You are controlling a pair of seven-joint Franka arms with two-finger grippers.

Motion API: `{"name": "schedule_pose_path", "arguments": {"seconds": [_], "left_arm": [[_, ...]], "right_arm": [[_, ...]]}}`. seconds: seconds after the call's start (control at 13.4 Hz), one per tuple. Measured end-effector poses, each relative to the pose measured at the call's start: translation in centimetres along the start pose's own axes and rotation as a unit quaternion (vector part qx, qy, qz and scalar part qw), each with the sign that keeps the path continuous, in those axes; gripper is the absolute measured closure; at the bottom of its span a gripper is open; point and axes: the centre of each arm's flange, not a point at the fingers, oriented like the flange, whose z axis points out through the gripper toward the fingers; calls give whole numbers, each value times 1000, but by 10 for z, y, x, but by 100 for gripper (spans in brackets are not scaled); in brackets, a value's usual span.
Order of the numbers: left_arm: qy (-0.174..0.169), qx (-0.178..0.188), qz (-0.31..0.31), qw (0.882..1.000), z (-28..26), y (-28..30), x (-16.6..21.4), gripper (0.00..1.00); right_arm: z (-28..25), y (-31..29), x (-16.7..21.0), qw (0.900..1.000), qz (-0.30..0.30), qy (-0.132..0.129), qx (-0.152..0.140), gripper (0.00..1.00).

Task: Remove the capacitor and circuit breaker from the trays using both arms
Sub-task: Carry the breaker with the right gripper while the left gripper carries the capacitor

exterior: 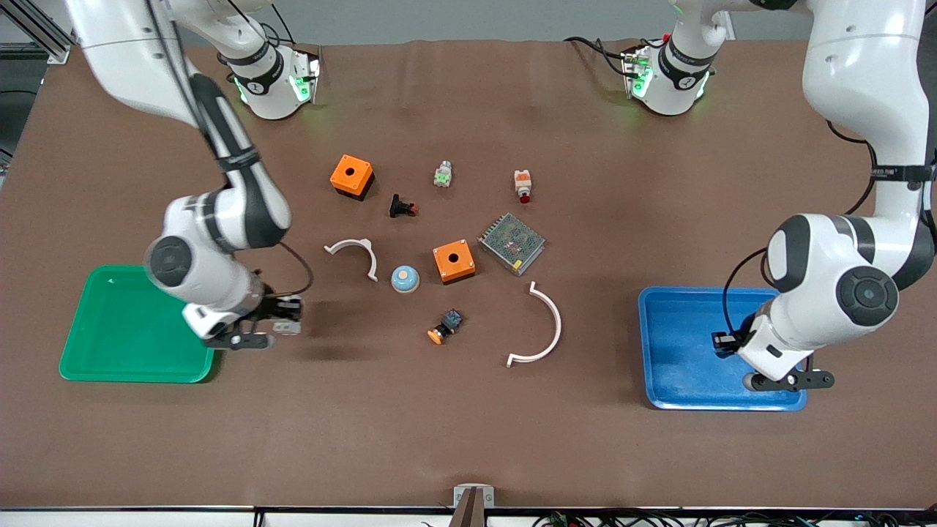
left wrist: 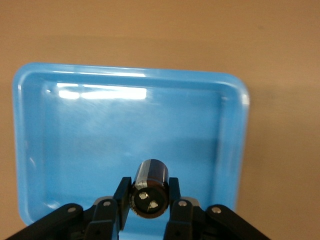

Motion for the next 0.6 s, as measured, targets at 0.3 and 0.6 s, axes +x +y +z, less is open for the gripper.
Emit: {"name": "schedule_pose_path", "arguments": {"seconds": [0.3,0.6], "left_arm": [[-17,-11,-57,998,1,122,-38,66],[-34,-1,-109,993,31,231,-88,66]], "right_arm": [[35,-35,-13,1000,30,9,0,60],[58,-38,-13,999,36,10,-3,60]]}}
